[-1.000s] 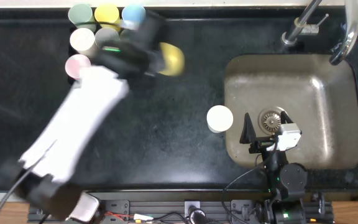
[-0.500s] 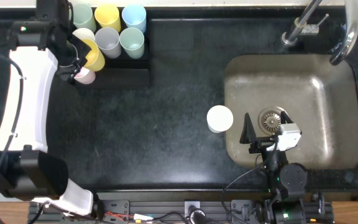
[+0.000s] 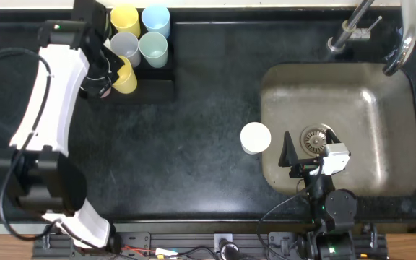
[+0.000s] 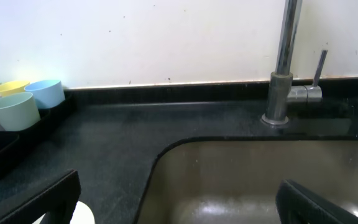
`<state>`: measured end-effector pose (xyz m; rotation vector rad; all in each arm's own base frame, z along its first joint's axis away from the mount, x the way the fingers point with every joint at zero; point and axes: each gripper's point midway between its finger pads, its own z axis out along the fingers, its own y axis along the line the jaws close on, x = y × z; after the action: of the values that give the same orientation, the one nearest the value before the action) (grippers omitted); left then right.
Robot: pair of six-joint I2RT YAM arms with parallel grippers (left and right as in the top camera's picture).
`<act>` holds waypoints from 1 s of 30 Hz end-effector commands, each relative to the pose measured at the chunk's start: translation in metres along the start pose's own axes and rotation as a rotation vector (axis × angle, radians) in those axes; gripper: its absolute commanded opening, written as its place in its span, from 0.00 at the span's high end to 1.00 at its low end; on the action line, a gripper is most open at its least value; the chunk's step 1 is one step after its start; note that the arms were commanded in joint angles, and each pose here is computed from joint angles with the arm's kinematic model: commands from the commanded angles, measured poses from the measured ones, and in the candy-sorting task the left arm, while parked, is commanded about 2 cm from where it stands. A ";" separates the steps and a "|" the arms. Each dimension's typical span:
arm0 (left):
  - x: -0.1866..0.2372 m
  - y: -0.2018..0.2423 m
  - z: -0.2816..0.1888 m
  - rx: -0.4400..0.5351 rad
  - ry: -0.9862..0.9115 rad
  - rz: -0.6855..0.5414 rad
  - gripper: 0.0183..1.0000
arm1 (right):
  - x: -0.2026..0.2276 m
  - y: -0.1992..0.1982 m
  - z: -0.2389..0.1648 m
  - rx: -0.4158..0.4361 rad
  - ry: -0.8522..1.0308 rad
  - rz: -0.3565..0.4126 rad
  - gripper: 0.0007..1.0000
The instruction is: Store Cups
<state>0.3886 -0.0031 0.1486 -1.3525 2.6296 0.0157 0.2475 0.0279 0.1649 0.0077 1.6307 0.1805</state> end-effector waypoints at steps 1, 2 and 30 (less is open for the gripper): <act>-0.003 0.001 0.012 -0.034 -0.006 -0.033 0.98 | 0.004 -0.001 0.000 0.001 0.002 0.005 0.00; -0.003 0.000 0.014 -0.033 -0.007 -0.033 0.98 | 0.004 -0.001 0.000 0.001 0.003 0.005 0.00; -0.018 0.000 0.050 -0.114 -0.061 -0.100 0.98 | 0.004 -0.001 0.000 0.001 0.003 0.005 0.00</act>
<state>0.4065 0.0074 0.1050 -1.4583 2.5860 0.1363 0.2475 0.0279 0.1648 0.0080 1.6311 0.1814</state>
